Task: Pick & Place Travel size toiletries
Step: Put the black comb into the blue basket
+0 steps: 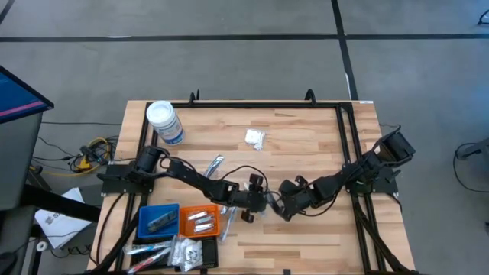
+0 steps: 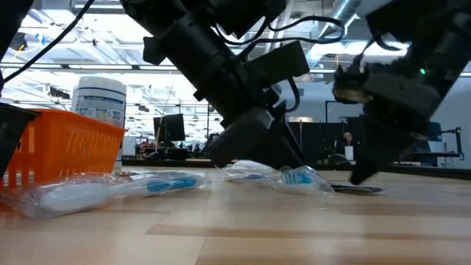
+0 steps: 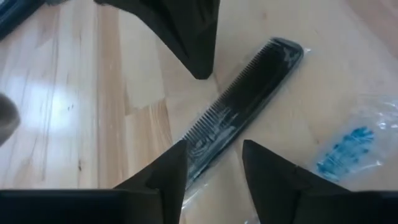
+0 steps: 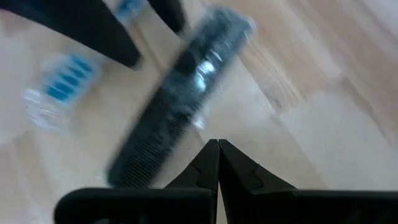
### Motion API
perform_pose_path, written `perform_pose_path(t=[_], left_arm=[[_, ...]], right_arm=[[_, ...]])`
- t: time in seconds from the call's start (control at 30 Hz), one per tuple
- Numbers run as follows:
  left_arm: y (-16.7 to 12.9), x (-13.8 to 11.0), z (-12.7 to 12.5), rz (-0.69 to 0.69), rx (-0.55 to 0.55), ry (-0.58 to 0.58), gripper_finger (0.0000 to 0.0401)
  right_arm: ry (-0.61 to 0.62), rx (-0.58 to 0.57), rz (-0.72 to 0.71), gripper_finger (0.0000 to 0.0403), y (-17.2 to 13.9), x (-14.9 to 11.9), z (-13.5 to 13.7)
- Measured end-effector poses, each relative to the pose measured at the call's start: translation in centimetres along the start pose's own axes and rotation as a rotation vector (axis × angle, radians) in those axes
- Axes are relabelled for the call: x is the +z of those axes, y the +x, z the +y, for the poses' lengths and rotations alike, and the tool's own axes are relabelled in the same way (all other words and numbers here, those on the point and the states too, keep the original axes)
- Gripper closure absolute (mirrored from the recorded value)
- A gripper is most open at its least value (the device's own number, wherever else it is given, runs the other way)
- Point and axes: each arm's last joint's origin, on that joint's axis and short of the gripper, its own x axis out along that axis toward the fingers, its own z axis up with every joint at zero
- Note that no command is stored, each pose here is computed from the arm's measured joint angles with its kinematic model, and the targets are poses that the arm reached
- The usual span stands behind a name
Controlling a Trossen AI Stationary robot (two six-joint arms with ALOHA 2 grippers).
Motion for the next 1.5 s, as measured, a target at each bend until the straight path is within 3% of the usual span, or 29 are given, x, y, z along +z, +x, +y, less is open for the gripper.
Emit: perform_pose_path(t=[0.17, 0.37, 0.63, 0.87, 1.03, 1.2, 1.5], left_arm=[[-0.1, 0.1, -0.2, -0.014, -0.016, 0.018, 0.0242], [0.0, 0.2, -0.2, -0.023, -0.029, 0.046, 0.0245], [0.0, 0.3, -0.1, -0.036, -0.031, 0.059, 0.0246], [0.0, 0.3, -0.2, -0.044, -0.057, 0.063, 0.0246], [-0.2, -0.2, -0.6, 0.014, -0.077, 0.091, 0.0246], [-0.8, -0.8, -0.7, 0.129, -0.007, 0.143, 0.0246], [-2.1, -0.6, -1.4, 0.166, 0.041, 0.195, 0.0246]], right_arm=[[0.078, 0.003, 0.018, 0.0403, 0.4, -0.1, -0.8], [0.051, 0.086, -0.012, 0.0403, 0.5, 0.3, -0.2], [0.055, 0.088, -0.016, 0.0403, 0.6, 0.4, -0.3], [0.039, 0.165, 0.01, 0.0403, 3.5, 1.1, 0.7], [-0.004, 0.177, 0.022, 0.0403, 4.2, 1.8, 1.4], [-0.026, 0.178, 0.02, 0.0403, 3.9, 1.7, 1.7], [-0.033, 0.171, 0.011, 0.0403, 3.8, 1.5, 1.8]])
